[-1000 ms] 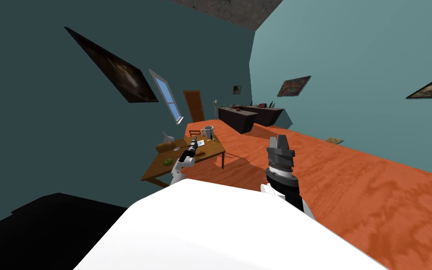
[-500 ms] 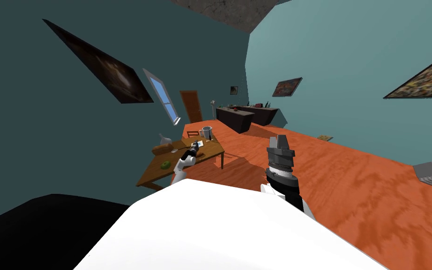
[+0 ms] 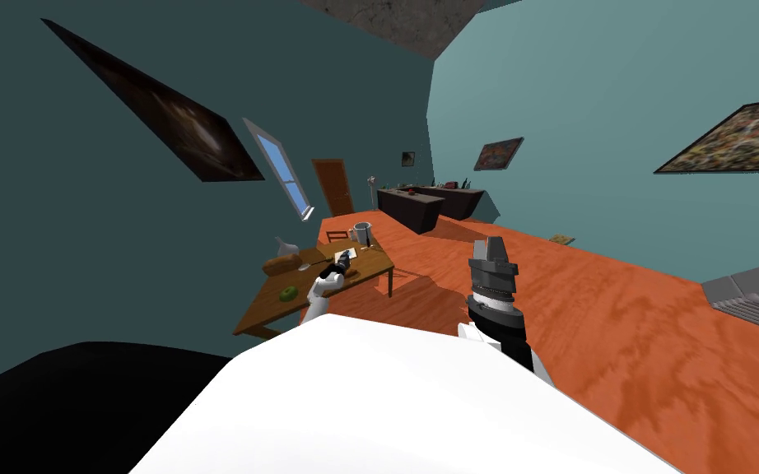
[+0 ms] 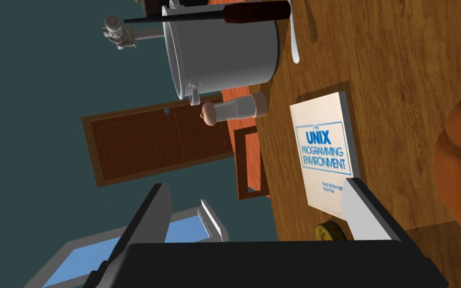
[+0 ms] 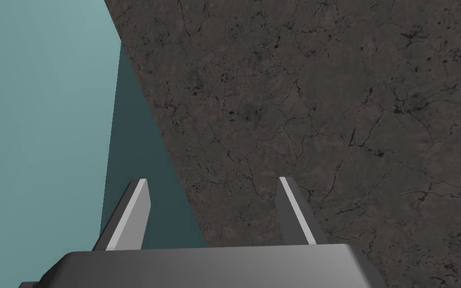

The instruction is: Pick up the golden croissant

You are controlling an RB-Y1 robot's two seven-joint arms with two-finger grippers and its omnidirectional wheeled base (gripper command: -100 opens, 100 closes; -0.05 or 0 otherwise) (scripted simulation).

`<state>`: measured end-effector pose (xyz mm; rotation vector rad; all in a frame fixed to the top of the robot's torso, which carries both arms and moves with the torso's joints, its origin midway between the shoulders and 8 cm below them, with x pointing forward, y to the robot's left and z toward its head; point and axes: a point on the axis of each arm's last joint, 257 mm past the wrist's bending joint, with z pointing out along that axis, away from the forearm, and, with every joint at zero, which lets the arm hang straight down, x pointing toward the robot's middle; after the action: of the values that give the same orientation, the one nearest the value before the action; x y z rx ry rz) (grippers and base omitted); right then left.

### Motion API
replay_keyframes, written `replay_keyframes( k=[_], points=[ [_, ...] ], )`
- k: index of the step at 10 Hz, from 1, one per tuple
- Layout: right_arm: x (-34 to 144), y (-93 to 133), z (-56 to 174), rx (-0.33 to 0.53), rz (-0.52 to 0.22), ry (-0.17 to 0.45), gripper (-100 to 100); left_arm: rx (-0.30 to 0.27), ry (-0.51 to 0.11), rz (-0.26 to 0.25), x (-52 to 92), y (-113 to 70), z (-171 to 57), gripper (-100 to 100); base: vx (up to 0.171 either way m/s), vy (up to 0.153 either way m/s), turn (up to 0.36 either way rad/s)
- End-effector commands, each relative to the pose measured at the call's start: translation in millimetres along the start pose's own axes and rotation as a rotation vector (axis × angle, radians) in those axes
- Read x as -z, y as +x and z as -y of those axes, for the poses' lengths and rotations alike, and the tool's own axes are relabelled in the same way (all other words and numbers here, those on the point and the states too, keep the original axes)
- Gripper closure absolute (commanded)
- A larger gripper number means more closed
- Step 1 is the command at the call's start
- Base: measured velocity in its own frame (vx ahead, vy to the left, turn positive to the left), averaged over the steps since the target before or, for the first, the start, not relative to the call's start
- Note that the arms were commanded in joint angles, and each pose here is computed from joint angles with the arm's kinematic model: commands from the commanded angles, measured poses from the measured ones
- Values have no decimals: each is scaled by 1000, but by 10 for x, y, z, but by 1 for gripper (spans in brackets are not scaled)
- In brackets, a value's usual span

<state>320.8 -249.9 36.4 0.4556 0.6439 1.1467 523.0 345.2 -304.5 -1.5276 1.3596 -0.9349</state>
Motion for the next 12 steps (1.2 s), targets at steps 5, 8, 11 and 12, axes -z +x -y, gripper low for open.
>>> replay_keyframes(
  k=[5, 8, 11, 12],
  points=[
    [0, 0, 0, 0, 0, 0, 0, 49, -166, -15, -87, 41, -524, -100, 21, 41, -58],
    [0, 0, 0, 0, 0, 0, 0, 91, -287, -30, -110, 73, -912, -100, 24, 52, -57],
    [0, 0, 0, 0, 0, 0, 0, 131, -383, -46, -100, 126, -1203, -100, 33, 64, -76],
    [0, 0, 0, 0, 0, 0, 0, 133, -399, -47, -87, 131, -1268, -100, 34, 66, -29]
  ],
)
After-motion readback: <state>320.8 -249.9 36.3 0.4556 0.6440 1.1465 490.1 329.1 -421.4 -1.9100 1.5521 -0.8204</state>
